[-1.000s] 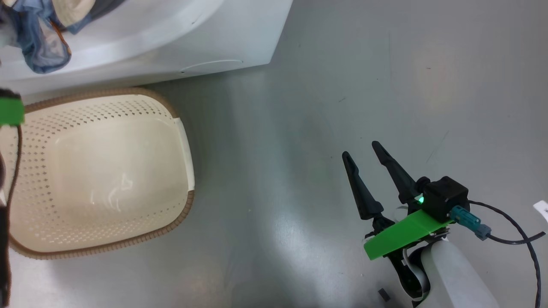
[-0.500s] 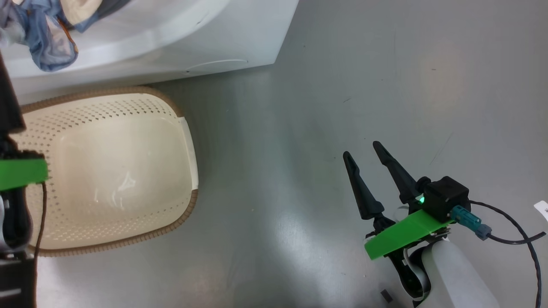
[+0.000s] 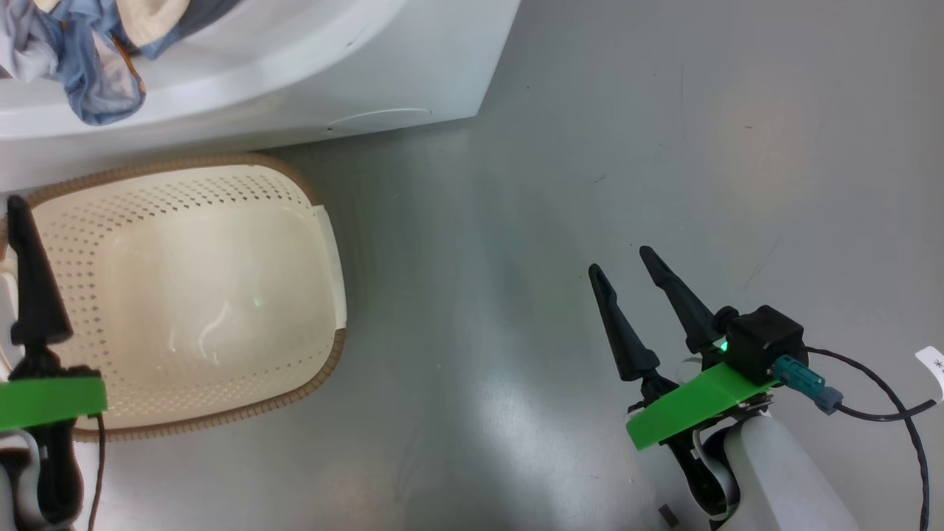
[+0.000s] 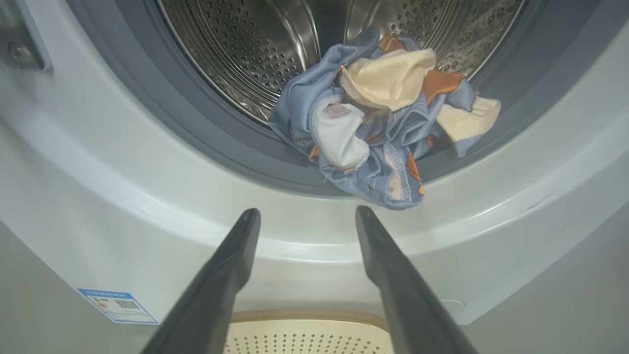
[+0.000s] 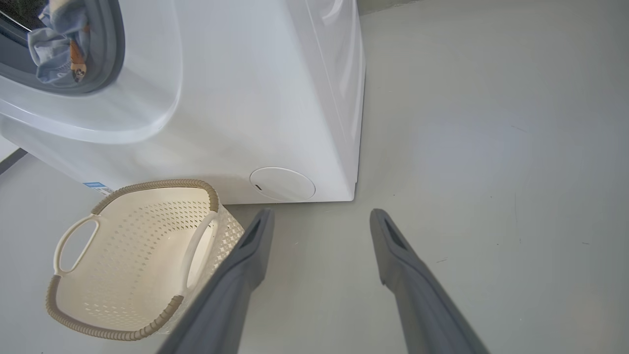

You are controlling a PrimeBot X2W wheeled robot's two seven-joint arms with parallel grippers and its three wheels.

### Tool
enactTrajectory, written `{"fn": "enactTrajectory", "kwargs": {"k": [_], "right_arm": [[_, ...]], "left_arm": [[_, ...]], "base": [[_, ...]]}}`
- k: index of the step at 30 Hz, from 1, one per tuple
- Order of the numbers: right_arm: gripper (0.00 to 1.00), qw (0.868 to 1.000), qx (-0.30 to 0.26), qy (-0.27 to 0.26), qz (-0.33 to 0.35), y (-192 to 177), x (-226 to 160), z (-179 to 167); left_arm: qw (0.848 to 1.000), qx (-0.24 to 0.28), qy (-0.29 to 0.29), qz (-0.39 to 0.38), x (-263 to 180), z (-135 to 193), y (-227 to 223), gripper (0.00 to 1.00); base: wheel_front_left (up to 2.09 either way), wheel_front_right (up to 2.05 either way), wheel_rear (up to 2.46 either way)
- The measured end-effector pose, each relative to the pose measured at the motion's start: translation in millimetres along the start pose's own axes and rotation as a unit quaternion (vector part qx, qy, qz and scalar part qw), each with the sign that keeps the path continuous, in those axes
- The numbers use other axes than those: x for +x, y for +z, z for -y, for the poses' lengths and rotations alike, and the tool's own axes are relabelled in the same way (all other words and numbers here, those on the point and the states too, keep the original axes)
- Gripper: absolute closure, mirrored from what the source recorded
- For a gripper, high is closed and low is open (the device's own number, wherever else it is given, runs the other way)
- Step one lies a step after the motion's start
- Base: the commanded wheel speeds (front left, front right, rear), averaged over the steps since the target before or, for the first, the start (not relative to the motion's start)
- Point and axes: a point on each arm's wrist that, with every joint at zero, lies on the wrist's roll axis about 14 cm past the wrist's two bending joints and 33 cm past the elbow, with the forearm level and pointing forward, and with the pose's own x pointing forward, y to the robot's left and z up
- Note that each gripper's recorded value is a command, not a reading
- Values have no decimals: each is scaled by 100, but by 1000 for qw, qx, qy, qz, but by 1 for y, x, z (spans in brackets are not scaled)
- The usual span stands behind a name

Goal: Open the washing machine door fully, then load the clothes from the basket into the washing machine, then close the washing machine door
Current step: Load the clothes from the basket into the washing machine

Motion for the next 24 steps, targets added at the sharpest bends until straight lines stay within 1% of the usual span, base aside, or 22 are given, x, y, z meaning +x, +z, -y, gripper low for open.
{"fn": "enactTrajectory", "kwargs": {"k": [6, 13, 24], "right_arm": [[0, 1000, -2, 3, 2, 2, 1, -1], [0, 1000, -3, 1, 4, 4, 0, 0], [0, 1000, -5, -3, 5, 6, -2, 2]], "left_arm": [[1000, -4, 13, -20, -15, -4, -11, 0], [999, 4, 21, -38, -28, -8, -19, 0], [995, 5, 39, -87, -56, -15, -44, 0]], "base": [[0, 0, 0], [0, 0, 0], [0, 0, 0]]}}
